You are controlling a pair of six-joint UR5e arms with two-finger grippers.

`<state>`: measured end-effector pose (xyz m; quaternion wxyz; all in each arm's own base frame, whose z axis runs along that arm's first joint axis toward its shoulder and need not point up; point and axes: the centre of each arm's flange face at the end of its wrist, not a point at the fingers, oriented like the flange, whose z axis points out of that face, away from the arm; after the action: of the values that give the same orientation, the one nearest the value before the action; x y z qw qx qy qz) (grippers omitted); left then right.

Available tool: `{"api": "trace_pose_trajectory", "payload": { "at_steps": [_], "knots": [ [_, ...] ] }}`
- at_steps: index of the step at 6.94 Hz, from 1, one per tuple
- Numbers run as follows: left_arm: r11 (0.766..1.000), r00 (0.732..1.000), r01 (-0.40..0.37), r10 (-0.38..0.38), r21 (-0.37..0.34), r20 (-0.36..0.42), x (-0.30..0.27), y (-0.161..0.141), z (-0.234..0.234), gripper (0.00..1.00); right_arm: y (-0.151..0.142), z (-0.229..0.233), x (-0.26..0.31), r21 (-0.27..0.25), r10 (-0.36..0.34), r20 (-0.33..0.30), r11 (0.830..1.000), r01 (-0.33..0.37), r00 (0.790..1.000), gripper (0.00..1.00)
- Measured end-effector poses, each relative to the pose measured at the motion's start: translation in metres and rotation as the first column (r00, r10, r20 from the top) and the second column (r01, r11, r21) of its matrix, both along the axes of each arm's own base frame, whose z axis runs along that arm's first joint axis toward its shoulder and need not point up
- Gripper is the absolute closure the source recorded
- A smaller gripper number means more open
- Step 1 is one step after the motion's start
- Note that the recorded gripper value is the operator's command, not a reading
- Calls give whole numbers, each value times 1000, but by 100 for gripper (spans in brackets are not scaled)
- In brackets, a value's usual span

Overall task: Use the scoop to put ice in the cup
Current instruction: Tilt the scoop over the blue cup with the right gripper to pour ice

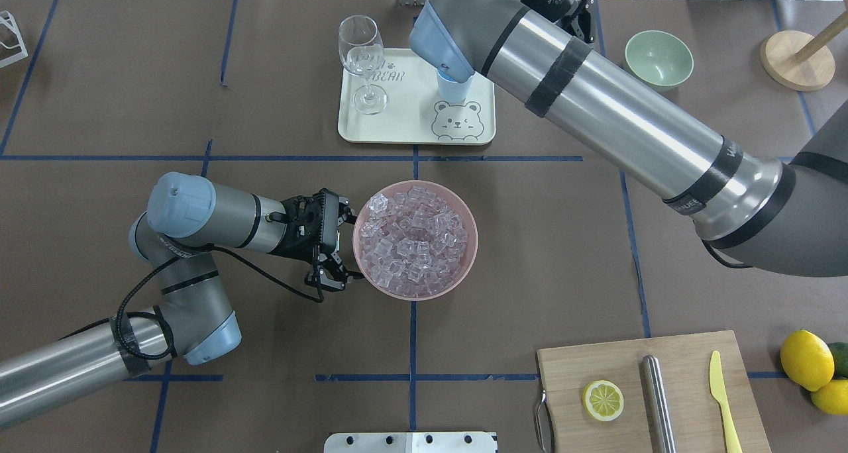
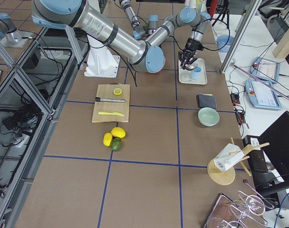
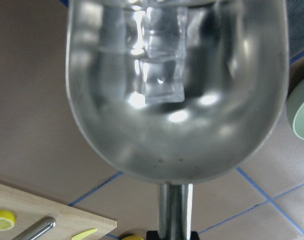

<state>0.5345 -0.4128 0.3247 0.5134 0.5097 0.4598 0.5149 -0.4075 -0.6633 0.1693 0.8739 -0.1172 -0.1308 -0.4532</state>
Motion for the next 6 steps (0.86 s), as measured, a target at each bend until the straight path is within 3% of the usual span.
{"api": "trace_pose_trajectory", "payload": {
  "at_steps": [6],
  "knots": [
    [1000,1000,-1,1,0,1,1,1,1,0,1,-6,7,-27,-43,-33,999,42,999,100]
  ]
}}
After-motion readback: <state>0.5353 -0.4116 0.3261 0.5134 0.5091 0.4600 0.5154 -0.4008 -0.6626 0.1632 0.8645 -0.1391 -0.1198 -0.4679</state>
